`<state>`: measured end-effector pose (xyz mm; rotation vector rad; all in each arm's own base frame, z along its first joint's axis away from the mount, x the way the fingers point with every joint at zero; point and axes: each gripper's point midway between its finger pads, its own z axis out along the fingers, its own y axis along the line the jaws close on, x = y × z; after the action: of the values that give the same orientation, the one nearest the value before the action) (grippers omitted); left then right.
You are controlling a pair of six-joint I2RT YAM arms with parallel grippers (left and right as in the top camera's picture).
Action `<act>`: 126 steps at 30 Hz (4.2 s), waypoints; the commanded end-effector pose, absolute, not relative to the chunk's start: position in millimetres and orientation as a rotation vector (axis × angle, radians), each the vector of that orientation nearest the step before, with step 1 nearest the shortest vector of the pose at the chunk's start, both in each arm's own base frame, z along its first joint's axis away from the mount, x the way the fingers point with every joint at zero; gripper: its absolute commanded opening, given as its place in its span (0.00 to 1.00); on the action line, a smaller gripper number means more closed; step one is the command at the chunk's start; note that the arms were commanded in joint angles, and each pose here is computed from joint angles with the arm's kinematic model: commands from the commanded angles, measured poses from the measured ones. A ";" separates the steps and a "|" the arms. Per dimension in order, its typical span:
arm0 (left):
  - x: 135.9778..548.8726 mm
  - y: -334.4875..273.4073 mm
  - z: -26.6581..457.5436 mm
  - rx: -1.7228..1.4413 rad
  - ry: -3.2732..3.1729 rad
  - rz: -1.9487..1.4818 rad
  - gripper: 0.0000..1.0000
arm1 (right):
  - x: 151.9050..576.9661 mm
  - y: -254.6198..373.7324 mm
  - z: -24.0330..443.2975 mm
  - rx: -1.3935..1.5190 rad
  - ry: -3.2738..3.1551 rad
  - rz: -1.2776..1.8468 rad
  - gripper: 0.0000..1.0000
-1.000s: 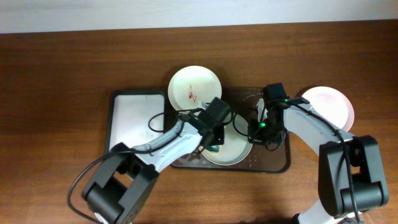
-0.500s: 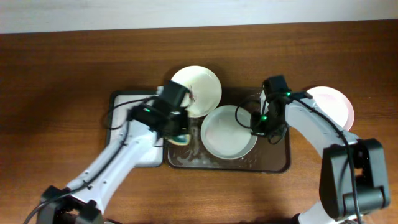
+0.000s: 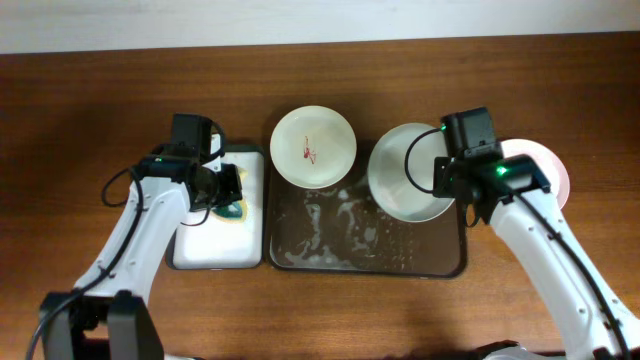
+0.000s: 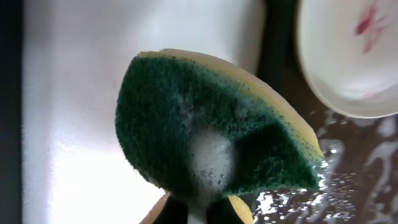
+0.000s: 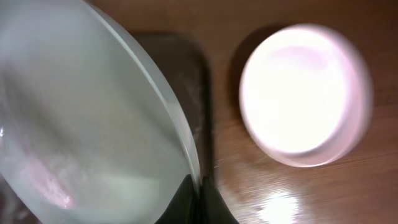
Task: Clean dirty plates on tray and stack at the side
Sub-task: 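Lift the pale green plate with the right gripper onto the pink plate, then move the right gripper to the red-stained white plate and grip its rim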
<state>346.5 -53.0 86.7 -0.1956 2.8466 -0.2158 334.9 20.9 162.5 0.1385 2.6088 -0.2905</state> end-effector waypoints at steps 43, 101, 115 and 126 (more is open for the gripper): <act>342.9 -51.6 37.7 -0.186 2.970 -0.204 0.00 | 354.6 45.1 217.2 0.152 2.278 -0.531 0.04; 343.1 -51.7 37.8 -0.203 2.969 -0.206 0.00 | 420.5 126.9 162.9 -0.355 2.505 0.446 0.42; 345.3 -51.9 38.2 -0.202 2.960 -0.207 0.00 | 470.2 161.5 146.5 -0.440 2.458 0.437 0.49; 345.7 -52.0 38.3 -0.201 2.958 -0.208 0.00 | 476.7 187.1 43.7 -0.282 2.649 0.511 0.41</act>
<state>347.1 -52.3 41.2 -0.2047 2.9497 -0.1951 475.8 183.2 61.5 -0.3720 2.6024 0.4914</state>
